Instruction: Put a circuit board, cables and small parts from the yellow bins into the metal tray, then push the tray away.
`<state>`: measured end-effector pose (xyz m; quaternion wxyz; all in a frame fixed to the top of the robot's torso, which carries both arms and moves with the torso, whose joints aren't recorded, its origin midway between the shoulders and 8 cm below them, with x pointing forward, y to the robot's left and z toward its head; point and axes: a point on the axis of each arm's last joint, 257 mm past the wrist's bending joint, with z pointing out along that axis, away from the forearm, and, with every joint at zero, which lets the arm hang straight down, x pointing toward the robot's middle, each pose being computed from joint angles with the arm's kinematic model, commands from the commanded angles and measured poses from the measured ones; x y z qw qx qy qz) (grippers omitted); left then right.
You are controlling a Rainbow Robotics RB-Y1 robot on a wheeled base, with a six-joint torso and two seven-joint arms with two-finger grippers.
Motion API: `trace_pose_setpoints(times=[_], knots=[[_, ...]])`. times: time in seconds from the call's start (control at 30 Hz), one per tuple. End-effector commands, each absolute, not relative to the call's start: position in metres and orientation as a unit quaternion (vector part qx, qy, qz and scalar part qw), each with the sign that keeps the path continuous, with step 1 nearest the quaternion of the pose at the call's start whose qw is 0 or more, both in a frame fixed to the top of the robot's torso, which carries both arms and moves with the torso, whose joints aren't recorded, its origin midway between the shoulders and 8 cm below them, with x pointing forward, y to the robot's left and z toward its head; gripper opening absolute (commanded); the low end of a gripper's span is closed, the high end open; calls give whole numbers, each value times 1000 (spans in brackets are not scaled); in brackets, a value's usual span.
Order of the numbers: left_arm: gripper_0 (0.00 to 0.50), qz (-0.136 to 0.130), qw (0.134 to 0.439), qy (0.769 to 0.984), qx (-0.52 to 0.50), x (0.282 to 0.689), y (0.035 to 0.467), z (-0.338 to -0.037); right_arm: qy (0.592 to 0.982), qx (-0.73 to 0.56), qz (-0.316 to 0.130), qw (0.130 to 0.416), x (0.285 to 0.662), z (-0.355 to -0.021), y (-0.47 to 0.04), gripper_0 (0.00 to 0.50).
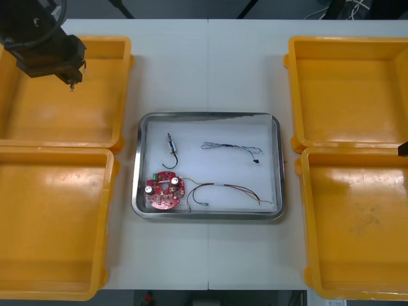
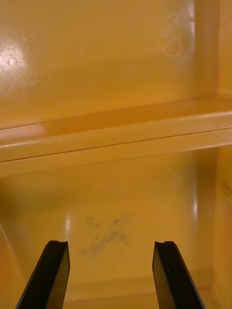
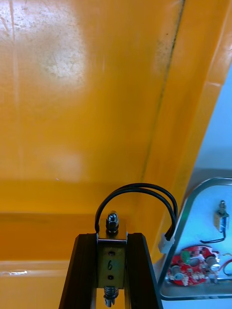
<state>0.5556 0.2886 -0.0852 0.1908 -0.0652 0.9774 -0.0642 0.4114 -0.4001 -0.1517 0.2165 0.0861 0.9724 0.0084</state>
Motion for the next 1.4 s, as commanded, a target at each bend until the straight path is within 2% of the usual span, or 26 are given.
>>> trace_pose_setpoints(times=[0.03, 0.13, 0.3, 0.4, 0.53, 0.73, 0.97, 1.2, 1.3, 1.4], knots=[[0, -97, 213, 965, -119, 559, 251, -45, 969, 74, 10, 237, 415, -141, -399, 500], [0, -100, 199, 964, -143, 553, 225, -54, 969, 74, 10, 237, 415, -141, -399, 500], [0, -95, 193, 961, -172, 550, 198, -69, 969, 74, 10, 237, 415, -141, -399, 500], [0, -84, 204, 954, -204, 550, 183, -82, 969, 74, 10, 237, 415, -141, -399, 500], [0, -86, 228, 942, -230, 549, 158, -96, 969, 74, 10, 237, 415, -141, -399, 500], [0, -92, 223, 943, -231, 524, 130, -117, 969, 74, 10, 237, 415, -141, -399, 500], [0, -96, 244, 933, -247, 497, 101, -144, 969, 74, 10, 237, 415, -141, -399, 500], [0, -98, 250, 929, -256, 492, 84, -164, 969, 74, 10, 237, 415, -141, -399, 500], [0, -92, 254, 928, -258, 491, 82, -172, 969, 74, 10, 237, 415, -141, -399, 500], [0, -72, 261, 929, -253, 491, 76, -187, 969, 74, 10, 237, 415, -141, -399, 500]])
